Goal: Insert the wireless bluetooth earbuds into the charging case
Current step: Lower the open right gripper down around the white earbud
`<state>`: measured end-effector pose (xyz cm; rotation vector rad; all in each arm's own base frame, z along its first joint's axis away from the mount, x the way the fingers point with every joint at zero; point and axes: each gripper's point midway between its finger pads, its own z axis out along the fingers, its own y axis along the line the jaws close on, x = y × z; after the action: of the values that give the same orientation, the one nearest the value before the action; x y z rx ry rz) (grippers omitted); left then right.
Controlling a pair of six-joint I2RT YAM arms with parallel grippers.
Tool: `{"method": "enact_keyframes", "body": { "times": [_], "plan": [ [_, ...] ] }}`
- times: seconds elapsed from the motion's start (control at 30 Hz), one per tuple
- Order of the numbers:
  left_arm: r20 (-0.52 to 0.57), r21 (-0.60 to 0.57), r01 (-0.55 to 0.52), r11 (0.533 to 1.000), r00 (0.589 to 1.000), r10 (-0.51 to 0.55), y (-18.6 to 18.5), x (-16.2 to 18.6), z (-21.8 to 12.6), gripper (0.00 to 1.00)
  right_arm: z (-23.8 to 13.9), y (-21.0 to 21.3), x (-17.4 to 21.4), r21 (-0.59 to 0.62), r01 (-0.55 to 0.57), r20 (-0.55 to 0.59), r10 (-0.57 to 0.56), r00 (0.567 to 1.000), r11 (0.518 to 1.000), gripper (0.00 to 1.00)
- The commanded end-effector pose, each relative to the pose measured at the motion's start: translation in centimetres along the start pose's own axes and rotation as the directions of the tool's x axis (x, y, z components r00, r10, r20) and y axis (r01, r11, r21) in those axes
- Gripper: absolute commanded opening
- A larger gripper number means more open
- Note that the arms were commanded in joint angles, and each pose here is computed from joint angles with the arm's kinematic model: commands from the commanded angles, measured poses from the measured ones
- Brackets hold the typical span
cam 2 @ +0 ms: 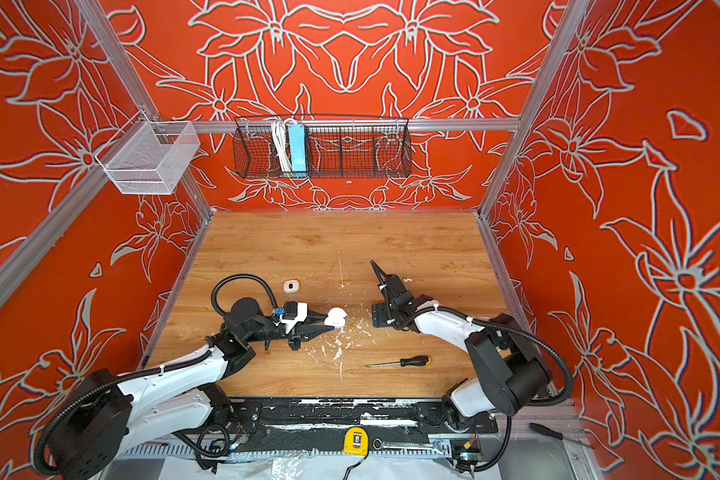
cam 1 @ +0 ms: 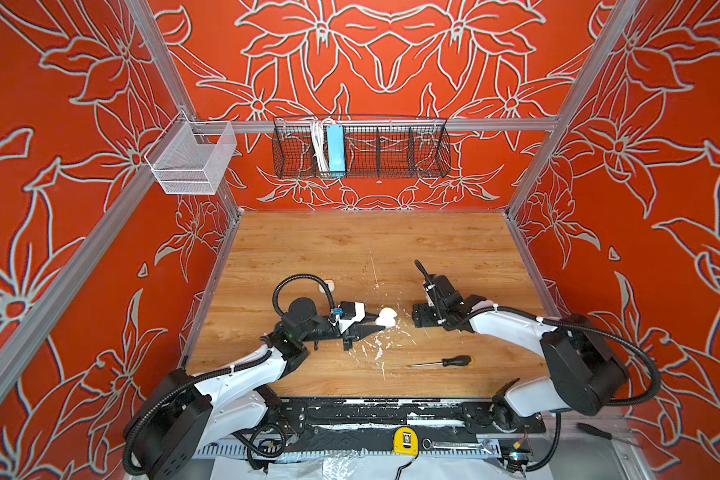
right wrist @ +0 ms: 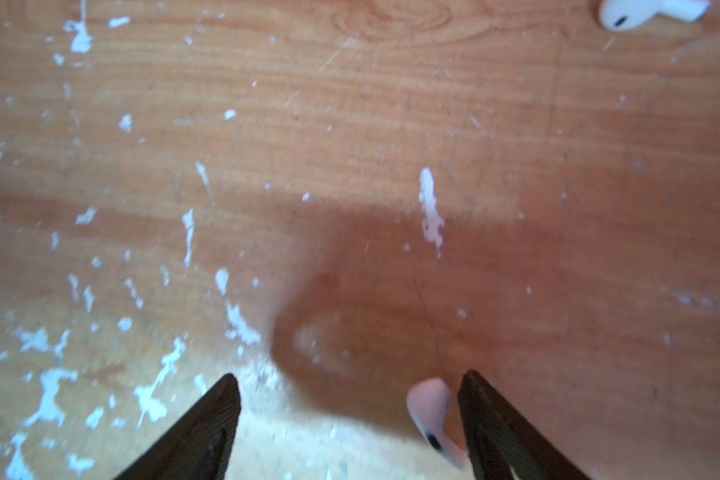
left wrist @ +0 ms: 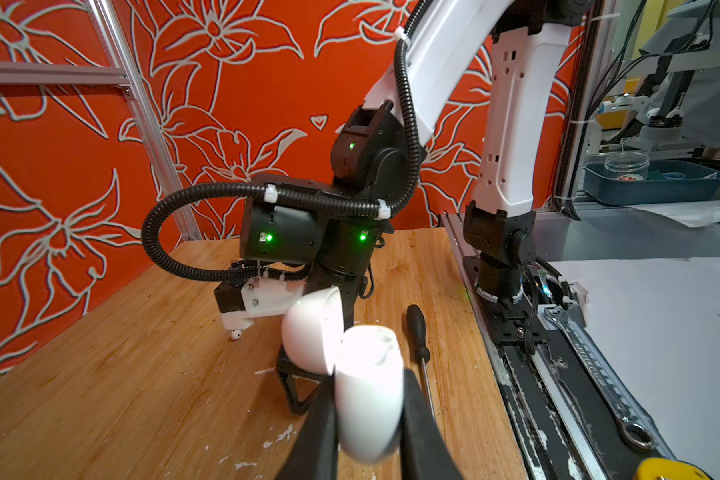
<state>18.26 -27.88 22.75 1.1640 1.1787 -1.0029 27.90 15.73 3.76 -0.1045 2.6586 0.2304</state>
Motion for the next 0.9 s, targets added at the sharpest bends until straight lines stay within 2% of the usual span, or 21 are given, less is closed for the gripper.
{"method": "enact_keyframes", "body": {
  "times": [0.0,0.13,0.27,0.33,0.47,0.87],
  "plan": [
    [0.029,0.008,-0.043,0.999,0.999,0.043,-0.1,-1.5,0.2,0.00,-0.8,-0.7,0.9,0.028,-0.029,0.002,0.029,1.000,0.999,0.85],
    [0.029,0.007,-0.047,0.999,0.998,0.047,-0.2,-1.6,0.1,0.00,-1.3,-0.3,1.2,0.011,-0.023,0.008,0.023,1.000,1.000,0.83],
    [0.030,0.010,-0.048,0.999,0.998,0.048,-0.3,-1.6,0.2,0.00,-1.9,-2.1,0.5,0.114,-0.041,0.049,0.036,0.998,0.993,0.82],
    [0.030,0.009,-0.050,0.999,0.998,0.050,-0.3,-1.7,0.1,0.00,-1.9,-2.1,0.2,0.124,-0.051,0.052,0.045,0.998,0.991,0.82],
    [0.028,0.007,-0.053,0.999,0.998,0.052,-0.3,-1.7,0.1,0.00,-0.9,-1.6,0.5,0.114,-0.066,0.020,0.064,0.998,0.991,0.77],
    [0.025,0.009,-0.057,0.998,0.998,0.056,-0.4,-1.6,0.2,0.00,1.2,-2.8,0.5,0.219,-0.063,-0.021,0.069,0.997,0.974,0.59]
  ]
}}
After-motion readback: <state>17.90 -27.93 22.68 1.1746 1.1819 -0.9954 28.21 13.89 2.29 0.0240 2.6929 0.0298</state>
